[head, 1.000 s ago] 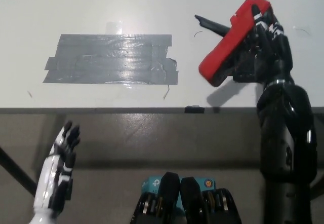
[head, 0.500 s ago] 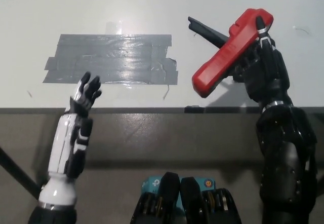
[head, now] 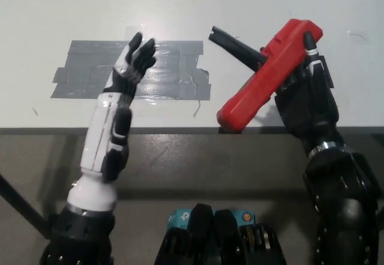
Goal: The robot first picks the multimeter with right hand and then unfolds the black stand on the back of it using left hand
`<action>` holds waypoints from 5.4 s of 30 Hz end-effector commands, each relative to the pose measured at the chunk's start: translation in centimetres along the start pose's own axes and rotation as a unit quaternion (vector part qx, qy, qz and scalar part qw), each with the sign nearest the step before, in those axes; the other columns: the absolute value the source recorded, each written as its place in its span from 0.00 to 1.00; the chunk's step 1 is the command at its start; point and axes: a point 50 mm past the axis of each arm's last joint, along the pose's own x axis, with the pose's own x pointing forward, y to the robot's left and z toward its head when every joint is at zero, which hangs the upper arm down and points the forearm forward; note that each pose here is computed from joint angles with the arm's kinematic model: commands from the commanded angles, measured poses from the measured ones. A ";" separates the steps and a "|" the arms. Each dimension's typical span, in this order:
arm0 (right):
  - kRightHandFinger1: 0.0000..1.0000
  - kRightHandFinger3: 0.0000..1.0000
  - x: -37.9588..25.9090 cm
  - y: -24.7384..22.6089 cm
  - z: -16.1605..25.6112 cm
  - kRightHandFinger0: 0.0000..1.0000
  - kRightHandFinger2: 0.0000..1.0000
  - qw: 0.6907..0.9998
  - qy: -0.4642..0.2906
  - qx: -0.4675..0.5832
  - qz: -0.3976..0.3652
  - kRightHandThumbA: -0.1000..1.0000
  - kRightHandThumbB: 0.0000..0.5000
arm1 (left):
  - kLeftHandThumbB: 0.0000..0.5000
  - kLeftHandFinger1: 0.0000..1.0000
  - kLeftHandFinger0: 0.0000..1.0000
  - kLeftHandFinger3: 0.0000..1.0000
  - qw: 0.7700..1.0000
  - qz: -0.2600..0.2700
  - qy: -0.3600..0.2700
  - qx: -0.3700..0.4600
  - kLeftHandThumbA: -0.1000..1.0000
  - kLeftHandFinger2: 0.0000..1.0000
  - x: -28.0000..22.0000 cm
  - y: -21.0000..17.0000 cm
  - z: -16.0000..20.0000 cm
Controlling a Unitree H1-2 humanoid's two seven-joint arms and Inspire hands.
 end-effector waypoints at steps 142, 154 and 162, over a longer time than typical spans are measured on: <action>0.23 1.00 -6.0 8.0 5.9 0.00 0.75 0.963 -0.054 0.166 0.203 0.00 0.11 | 0.72 0.00 0.82 1.00 0.964 -0.058 -0.231 0.116 1.00 0.00 -3.2 -6.8 5.0; 0.42 1.00 -2.5 6.2 8.2 0.00 0.81 0.977 -0.114 0.107 0.144 0.00 0.19 | 0.77 0.29 1.00 1.00 0.960 -0.044 -0.222 0.163 1.00 0.13 -4.3 -5.0 4.4; 0.38 0.96 2.1 4.3 10.5 0.00 0.81 0.975 -0.196 -0.087 0.054 0.00 0.24 | 0.75 0.30 1.00 1.00 0.966 -0.050 -0.163 0.194 1.00 0.13 -7.5 -3.1 3.6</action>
